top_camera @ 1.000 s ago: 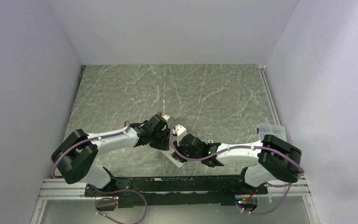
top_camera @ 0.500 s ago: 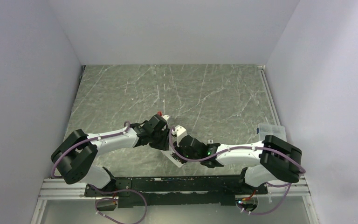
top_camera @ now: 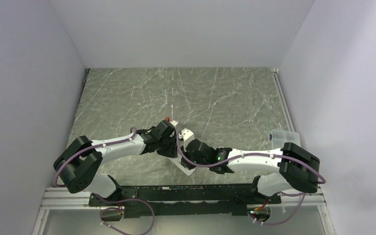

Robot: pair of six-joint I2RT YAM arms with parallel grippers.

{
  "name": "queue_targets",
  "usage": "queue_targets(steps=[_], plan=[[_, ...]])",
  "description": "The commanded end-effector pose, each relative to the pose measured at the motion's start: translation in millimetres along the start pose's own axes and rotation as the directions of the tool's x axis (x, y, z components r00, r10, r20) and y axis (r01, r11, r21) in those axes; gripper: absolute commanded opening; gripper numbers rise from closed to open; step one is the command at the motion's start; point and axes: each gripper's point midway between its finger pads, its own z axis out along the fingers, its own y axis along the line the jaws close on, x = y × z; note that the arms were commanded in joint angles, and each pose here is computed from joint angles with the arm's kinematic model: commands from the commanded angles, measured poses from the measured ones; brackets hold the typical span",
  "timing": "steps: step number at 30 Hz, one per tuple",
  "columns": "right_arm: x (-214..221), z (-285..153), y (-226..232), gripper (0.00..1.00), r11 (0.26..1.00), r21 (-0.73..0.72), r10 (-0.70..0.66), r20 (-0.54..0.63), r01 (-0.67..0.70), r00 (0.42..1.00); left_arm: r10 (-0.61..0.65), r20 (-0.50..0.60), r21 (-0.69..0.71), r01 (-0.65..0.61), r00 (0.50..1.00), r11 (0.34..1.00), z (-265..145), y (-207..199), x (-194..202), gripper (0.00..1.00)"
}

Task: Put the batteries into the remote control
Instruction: Load the battery into the remote control.

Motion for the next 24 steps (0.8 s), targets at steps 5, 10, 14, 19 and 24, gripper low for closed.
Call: queue_targets(steps=[5, 10, 14, 19, 24], plan=[[-24, 8, 12, 0.02, 1.0, -0.024, -0.014, 0.051, 0.015, 0.999, 0.004, -0.042, -0.032, -0.005, 0.999, 0.999, 4, 8, 16, 0.42], [-5, 16, 8, 0.02, 1.0, -0.016, 0.001, 0.012, -0.001, 1.0, 0.003, -0.046, -0.032, -0.004, 0.999, 0.999, 4, 9, 17, 0.42], [14, 18, 2, 0.01, 1.0, -0.007, 0.019, -0.023, -0.019, 1.0, 0.005, -0.047, -0.034, -0.006, 0.999, 0.999, 5, 9, 17, 0.42], [41, 17, -6, 0.0, 0.999, 0.026, 0.031, -0.083, -0.029, 0.996, 0.003, -0.048, -0.038, -0.005, 0.999, 0.999, 5, 10, 18, 0.42], [51, 14, -8, 0.0, 0.999, 0.043, 0.031, -0.101, -0.027, 0.994, 0.002, -0.05, -0.038, -0.004, 0.999, 0.999, 5, 11, 19, 0.42]])
